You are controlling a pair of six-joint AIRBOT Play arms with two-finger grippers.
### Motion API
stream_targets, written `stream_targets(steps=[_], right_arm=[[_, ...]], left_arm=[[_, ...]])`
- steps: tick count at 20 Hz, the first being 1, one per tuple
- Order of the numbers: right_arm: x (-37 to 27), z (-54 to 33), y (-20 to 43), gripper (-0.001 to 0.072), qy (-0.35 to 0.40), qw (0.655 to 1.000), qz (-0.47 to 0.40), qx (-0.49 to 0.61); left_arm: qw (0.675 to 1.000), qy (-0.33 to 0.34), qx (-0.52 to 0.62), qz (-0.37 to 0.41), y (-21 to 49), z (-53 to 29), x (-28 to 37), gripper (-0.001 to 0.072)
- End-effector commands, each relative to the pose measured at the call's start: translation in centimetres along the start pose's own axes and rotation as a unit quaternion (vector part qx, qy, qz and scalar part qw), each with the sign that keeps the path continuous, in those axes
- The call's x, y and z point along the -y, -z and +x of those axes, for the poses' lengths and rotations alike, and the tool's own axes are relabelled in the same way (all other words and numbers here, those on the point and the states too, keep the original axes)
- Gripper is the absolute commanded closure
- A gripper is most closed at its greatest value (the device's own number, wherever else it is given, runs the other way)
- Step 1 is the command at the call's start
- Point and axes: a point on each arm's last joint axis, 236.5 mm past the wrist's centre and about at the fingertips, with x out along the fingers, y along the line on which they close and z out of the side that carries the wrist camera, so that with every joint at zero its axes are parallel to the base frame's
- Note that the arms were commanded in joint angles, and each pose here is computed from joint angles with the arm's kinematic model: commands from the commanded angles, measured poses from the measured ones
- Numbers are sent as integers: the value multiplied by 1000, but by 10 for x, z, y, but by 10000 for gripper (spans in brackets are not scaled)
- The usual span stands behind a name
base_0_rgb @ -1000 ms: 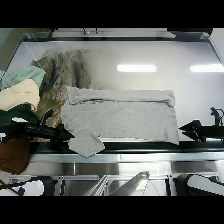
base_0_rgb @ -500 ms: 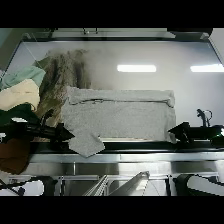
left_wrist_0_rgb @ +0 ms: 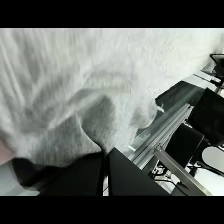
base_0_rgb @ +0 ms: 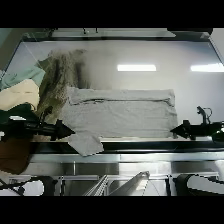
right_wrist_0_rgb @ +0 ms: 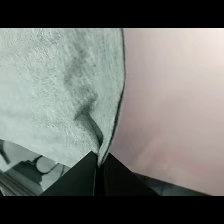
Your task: Fold the shirts.
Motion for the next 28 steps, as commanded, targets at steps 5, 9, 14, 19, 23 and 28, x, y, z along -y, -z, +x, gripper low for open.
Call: stream_targets(steps=[5, 9, 14, 19, 23, 28], right_arm=[[-59, -28, -62, 696, -39, 997, -56, 47], [-77, -38, -131, 696, -49, 988, -77, 121], [-103, -3, -193, 696, -66, 976, -125, 167], [-73, 42, -202, 696, -33, 983, -124, 130], [-50, 44, -200, 695, 18, 983, -142, 118], [-74, -6, -216, 19, 32, 973, -191, 126]], left_arm=[[989, 23, 121, 86, -97, -57, 72, 681], [972, 0, 179, 154, -157, -83, 112, 681], [972, -16, 151, 179, -214, -54, 109, 681], [982, -64, 73, 165, -229, -20, 68, 681], [983, -60, 52, 167, -236, -6, 62, 691], [978, -126, 28, 166, -232, -58, 67, 419]])
